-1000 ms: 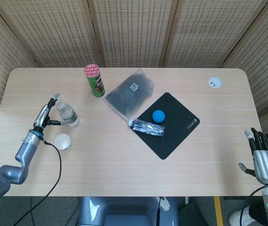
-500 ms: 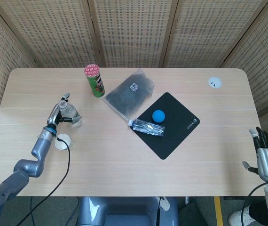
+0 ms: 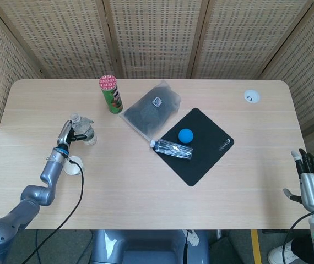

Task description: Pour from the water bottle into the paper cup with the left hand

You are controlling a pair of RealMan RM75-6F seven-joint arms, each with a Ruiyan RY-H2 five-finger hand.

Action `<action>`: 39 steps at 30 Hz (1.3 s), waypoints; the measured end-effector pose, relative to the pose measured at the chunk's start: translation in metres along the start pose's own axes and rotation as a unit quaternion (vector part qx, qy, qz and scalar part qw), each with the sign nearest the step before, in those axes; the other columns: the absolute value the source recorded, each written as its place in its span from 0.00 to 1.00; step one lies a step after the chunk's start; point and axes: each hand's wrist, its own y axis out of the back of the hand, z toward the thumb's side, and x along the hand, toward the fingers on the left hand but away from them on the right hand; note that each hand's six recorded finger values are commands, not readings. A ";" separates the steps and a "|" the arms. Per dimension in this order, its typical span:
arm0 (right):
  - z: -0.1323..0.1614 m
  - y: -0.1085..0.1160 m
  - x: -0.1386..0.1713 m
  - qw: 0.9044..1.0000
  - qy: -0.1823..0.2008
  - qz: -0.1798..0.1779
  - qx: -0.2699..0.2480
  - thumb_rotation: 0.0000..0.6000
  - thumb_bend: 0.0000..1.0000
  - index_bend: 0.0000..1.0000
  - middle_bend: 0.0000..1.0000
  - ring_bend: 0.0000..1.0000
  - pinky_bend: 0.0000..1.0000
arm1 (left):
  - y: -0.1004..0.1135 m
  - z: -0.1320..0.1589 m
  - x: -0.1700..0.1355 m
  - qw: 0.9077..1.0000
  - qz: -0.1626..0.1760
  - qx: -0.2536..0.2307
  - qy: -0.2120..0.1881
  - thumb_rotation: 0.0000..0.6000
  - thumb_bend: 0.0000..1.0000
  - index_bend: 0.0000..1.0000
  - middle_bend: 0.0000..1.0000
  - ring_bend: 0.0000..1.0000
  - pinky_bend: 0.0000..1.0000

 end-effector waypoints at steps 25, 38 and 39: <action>0.010 0.007 0.009 1.000 0.024 -0.009 -0.010 1.00 0.00 0.00 0.00 0.00 0.00 | 0.083 0.048 -0.036 0.980 -0.027 0.170 -0.095 1.00 0.61 0.70 0.54 0.37 0.41; 0.017 0.016 0.020 0.999 0.040 -0.026 -0.010 1.00 0.00 0.00 0.00 0.00 0.00 | 0.164 0.010 -0.117 0.920 -0.021 0.388 -0.045 1.00 0.61 0.70 0.54 0.37 0.41; 0.017 0.017 0.021 0.999 0.041 -0.027 -0.010 1.00 0.00 0.00 0.00 0.00 0.00 | 0.167 0.006 -0.121 0.916 -0.023 0.399 -0.040 1.00 0.61 0.70 0.54 0.37 0.41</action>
